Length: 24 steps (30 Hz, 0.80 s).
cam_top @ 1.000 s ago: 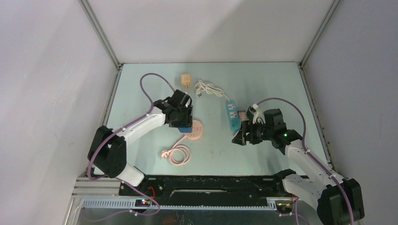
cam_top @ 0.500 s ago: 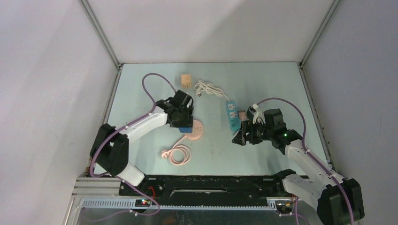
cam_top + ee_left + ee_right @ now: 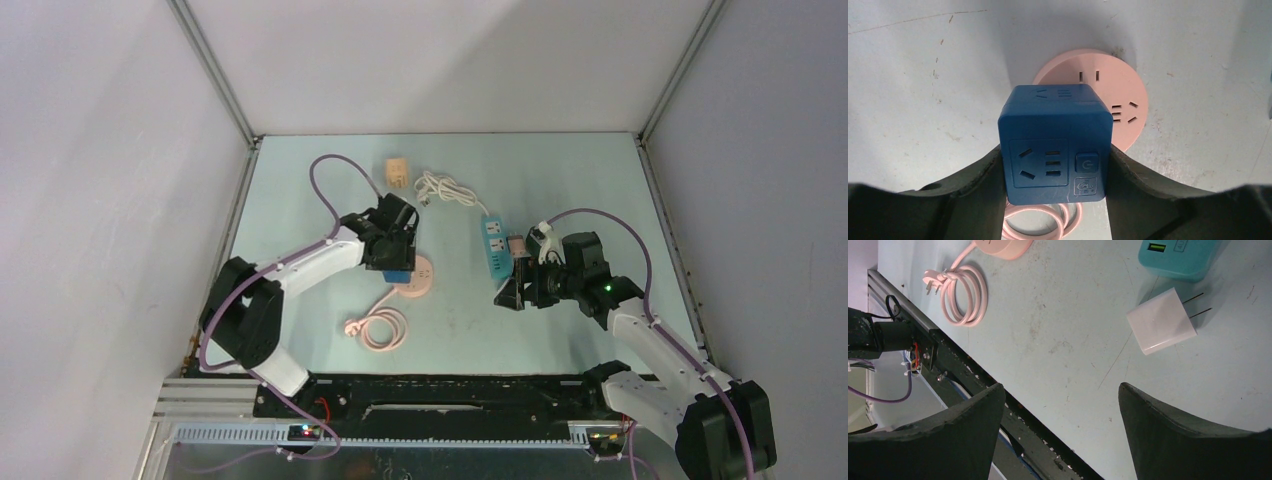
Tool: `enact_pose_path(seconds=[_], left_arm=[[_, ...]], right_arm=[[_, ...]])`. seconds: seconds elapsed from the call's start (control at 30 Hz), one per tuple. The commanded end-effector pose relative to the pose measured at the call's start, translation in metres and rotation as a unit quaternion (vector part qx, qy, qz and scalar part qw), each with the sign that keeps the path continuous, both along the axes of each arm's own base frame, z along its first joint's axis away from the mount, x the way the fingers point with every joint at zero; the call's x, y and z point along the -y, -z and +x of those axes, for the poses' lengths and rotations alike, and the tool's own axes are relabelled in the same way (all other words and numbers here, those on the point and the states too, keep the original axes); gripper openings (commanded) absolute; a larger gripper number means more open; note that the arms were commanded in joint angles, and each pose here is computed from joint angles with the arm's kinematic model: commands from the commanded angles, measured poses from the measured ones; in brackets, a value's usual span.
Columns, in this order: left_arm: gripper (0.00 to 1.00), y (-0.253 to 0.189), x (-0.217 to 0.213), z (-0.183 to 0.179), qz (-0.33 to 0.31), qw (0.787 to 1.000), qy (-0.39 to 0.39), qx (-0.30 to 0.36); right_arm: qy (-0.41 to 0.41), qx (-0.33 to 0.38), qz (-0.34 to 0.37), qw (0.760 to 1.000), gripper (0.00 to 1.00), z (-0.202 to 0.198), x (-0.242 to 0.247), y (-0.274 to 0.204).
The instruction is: Insert the plug
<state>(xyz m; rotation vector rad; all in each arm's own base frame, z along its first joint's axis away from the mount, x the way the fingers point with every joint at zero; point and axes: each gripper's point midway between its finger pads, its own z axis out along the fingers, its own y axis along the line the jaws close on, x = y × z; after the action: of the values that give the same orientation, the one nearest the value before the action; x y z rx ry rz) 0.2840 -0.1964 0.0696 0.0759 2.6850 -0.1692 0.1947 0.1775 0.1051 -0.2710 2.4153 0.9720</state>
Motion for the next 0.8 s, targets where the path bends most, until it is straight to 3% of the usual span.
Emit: enact_pose_path(seconds=[0.0, 0.67, 0.7, 0.77], left_arm=[[0.0, 0.043, -0.02, -0.017, 0.066, 0.997, -0.021, -0.044], [0.01, 0.063, -0.009, -0.043, 0.038, 0.998, -0.012, -0.054], [0.15, 0.058, -0.005, -0.041, 0.028, 0.998, -0.004, -0.047], [0.59, 0.043, 0.006, -0.033, 0.001, 1.0, 0.013, -0.027]], right_arm=[[-0.002, 0.009, 0.002, 1.0, 0.86, 0.003, -0.001, -0.003], [0.001, 0.008, 0.009, 1.0, 0.86, 0.006, -0.003, -0.004], [0.001, 0.008, 0.01, 1.0, 0.86, 0.006, -0.003, -0.004], [0.002, 0.009, 0.01, 1.0, 0.86, 0.006, -0.003, -0.005]])
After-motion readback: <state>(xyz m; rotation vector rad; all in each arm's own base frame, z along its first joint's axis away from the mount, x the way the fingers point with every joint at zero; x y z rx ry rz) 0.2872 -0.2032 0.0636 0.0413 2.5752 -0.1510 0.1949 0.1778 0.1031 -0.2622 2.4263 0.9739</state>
